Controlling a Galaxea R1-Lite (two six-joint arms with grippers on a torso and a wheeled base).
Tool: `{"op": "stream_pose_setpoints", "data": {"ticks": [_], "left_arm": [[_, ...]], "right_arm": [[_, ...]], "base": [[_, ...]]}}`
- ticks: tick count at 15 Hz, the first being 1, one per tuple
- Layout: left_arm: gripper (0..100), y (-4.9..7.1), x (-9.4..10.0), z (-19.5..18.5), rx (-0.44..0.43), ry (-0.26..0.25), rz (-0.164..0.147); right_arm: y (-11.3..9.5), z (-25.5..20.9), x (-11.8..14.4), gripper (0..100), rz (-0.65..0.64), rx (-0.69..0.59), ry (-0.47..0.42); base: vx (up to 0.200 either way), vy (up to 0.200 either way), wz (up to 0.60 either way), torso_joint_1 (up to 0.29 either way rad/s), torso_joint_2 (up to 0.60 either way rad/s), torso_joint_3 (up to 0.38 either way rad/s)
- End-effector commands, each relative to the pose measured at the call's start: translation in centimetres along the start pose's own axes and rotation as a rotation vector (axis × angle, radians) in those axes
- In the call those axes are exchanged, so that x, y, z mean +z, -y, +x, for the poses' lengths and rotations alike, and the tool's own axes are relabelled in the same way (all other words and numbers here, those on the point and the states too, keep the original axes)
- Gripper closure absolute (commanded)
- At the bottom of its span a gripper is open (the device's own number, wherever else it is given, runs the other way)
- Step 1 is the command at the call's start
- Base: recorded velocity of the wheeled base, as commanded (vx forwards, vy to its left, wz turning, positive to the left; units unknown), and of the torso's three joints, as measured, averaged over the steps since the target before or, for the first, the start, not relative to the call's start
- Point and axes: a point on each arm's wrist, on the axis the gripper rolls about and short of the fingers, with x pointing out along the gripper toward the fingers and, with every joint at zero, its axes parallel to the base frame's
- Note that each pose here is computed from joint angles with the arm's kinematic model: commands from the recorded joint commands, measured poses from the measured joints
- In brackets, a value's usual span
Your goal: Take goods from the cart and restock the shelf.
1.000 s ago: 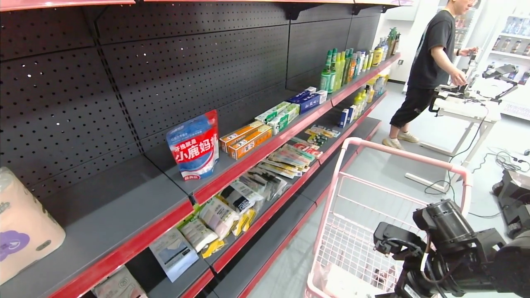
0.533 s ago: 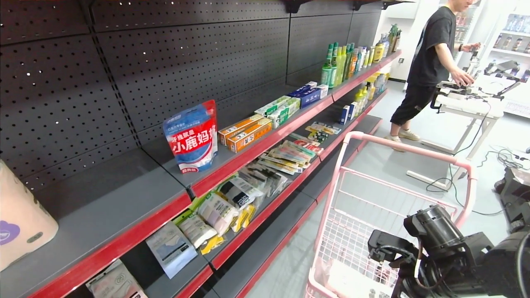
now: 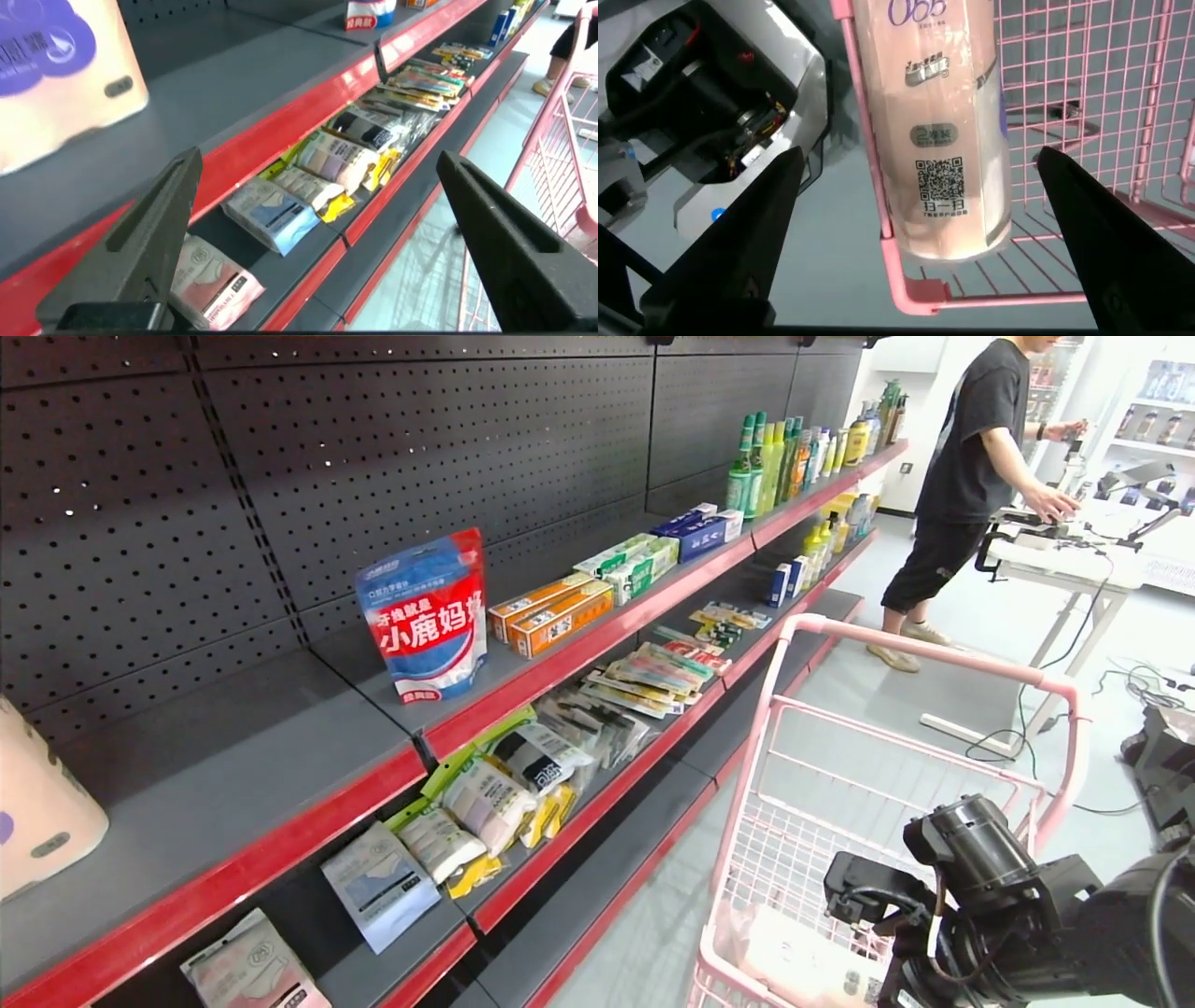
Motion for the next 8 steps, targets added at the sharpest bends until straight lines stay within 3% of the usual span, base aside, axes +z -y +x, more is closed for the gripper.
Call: {"op": "stream_pose_setpoints", "data": {"ticks": [1, 5, 8], "left_arm": [[0, 0.0, 0.0, 0.0, 0.0, 0.0, -0.002], [0, 0.0, 0.0, 0.0, 0.0, 0.0, 0.0], [0, 0.0, 0.0, 0.0, 0.0, 0.0, 0.0]], "right_arm": [[0.1, -0.1, 0.1, 0, -0.004, -0.003, 0.007], [0.9, 0.1, 1.4, 0, -0.028, -0.022, 0.035], [1.8, 0.7, 2.6, 0, -0.047, -0.035, 0.053]], "base": [[0.0, 0.0, 0.0, -0.159, 0.36, 0.212], [0.0, 0.0, 0.0, -0.171, 0.38, 0.211], [0.0, 0.0, 0.0, -0.079, 0.18, 0.1]]}}
